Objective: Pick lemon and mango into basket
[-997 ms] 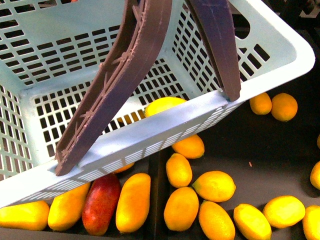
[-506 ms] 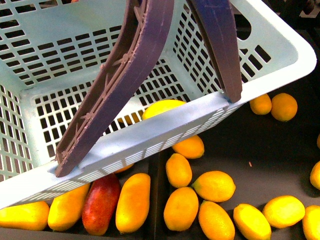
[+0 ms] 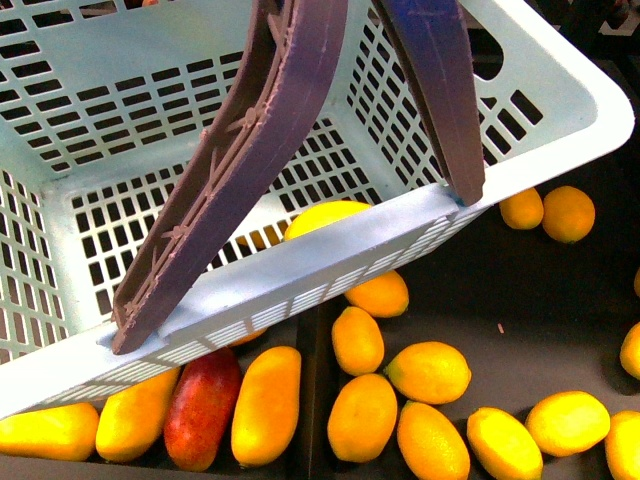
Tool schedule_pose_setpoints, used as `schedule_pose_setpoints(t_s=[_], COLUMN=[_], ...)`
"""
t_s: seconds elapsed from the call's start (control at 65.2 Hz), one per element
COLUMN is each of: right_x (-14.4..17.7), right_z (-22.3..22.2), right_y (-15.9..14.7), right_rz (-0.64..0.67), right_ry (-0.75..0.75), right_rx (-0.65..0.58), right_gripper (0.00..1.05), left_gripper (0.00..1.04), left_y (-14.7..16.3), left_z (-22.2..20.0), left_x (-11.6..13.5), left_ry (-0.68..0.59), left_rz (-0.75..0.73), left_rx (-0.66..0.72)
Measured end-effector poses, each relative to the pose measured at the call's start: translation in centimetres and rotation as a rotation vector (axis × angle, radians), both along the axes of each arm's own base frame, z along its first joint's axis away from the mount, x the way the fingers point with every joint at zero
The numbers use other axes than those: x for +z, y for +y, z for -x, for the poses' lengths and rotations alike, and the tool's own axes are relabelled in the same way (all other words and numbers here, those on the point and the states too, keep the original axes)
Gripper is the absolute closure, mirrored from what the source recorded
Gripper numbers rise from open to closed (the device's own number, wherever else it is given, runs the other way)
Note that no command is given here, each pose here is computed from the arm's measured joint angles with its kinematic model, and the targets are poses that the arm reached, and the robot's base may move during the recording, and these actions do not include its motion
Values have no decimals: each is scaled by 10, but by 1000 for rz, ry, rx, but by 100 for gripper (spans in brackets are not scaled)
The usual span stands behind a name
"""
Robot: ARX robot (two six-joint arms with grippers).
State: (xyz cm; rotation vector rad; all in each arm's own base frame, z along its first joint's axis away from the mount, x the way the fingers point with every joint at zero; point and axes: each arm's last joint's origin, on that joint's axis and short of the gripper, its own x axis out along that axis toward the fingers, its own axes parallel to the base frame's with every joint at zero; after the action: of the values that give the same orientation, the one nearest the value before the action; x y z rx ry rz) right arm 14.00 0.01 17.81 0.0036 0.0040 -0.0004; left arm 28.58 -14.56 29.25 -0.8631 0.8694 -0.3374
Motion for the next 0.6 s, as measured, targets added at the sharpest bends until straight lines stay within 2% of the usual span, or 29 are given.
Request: schedule_pose_setpoints(t_s=[0.092,0.261,0.598], right_x=[0,0,-1], right_z=[0,0,1], right_y=[0,0,0], right_rz=[-1,0,0], right_ry=[0,-1,-1], right_rx=[-2,-2,-2], right_gripper=[7,9,9], left_gripper=[91,91,91], left_y=[0,-4,-1], left_z=[0,2,0], left_x=[0,0,0], left_ry=[0,11,1], left_rz=[0,16,-3], left_rx=[-1,-28,5])
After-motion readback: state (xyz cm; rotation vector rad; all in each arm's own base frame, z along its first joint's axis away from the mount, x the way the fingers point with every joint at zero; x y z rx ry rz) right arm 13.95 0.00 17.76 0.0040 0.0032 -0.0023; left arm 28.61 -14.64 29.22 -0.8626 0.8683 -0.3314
